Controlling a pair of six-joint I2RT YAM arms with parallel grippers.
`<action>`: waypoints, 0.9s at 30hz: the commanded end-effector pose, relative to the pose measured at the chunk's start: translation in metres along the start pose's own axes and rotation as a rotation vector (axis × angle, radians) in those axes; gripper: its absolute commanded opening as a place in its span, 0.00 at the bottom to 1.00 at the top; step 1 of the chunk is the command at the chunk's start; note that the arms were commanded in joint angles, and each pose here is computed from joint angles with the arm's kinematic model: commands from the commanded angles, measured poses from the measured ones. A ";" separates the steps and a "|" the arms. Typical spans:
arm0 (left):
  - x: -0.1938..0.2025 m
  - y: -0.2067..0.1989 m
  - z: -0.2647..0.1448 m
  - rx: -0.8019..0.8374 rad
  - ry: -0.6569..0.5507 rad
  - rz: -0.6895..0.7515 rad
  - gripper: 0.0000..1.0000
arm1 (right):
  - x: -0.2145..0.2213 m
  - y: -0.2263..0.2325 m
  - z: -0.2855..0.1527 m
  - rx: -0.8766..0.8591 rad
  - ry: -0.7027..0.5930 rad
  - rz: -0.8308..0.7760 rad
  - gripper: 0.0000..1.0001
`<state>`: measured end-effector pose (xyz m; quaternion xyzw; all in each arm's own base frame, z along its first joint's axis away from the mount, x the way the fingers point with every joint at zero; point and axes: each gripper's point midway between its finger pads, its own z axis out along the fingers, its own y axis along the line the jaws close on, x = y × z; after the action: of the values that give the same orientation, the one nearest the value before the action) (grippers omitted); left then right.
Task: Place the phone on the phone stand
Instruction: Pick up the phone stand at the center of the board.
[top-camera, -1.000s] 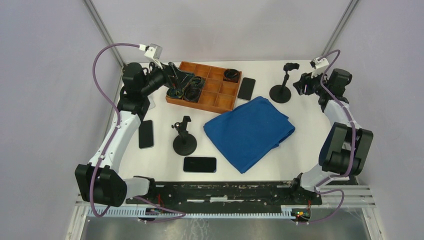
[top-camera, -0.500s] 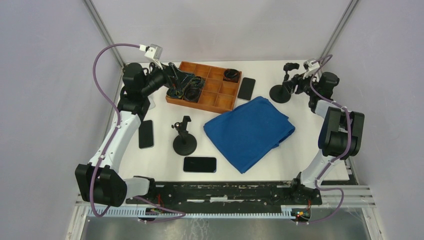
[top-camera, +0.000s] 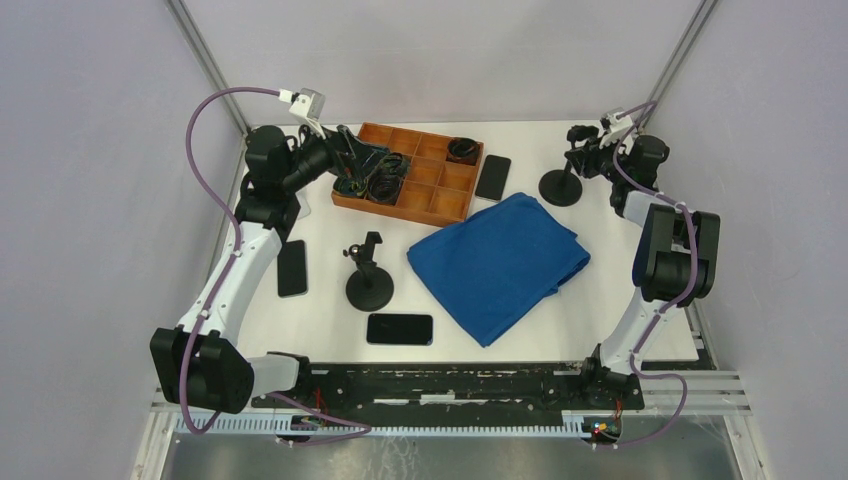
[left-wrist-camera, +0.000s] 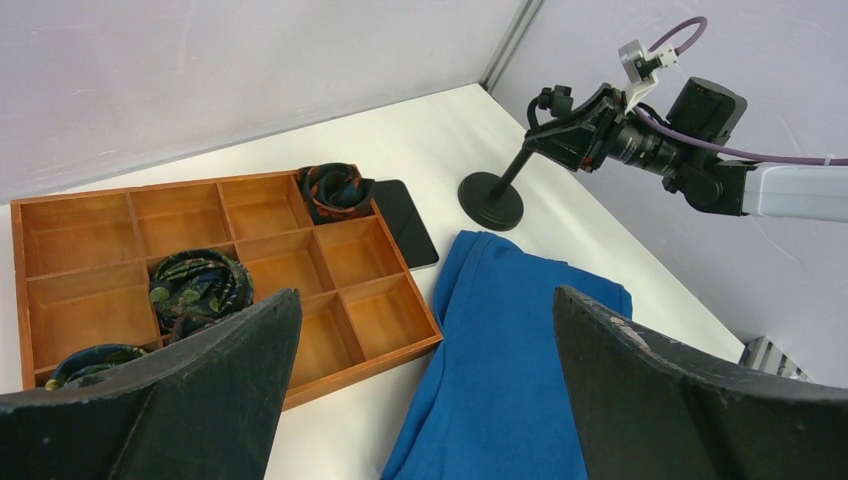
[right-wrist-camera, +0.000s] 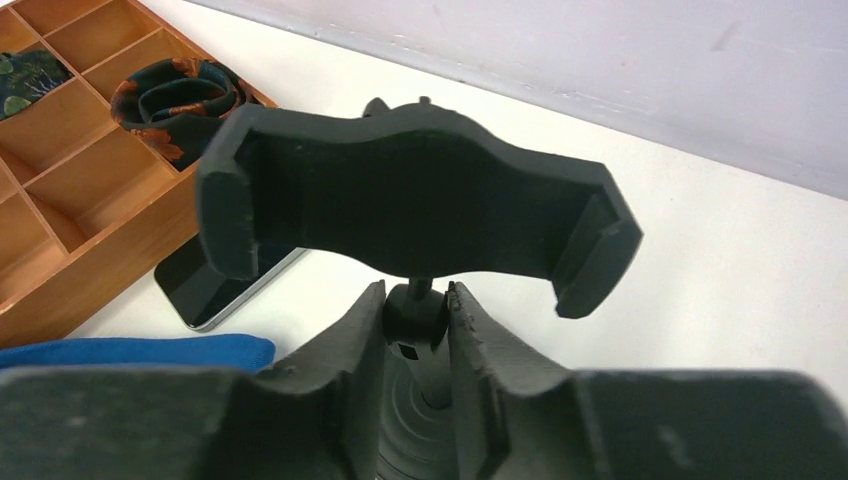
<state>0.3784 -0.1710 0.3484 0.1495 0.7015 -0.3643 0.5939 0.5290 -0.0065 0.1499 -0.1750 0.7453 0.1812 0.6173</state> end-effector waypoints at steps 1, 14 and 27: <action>-0.012 -0.008 -0.001 0.032 -0.038 0.070 1.00 | -0.022 -0.005 0.008 0.002 -0.046 -0.042 0.28; -0.014 -0.012 -0.003 0.050 -0.045 0.070 1.00 | -0.098 -0.004 -0.033 0.093 -0.080 -0.216 0.00; -0.013 -0.076 -0.005 0.121 -0.028 0.067 0.97 | -0.127 0.064 -0.108 0.050 -0.034 -0.255 0.00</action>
<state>0.3627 -0.1898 0.3571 0.1754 0.6857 -0.3836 0.5932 0.4597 -0.0106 0.2725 -0.2248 0.7258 0.0827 0.6448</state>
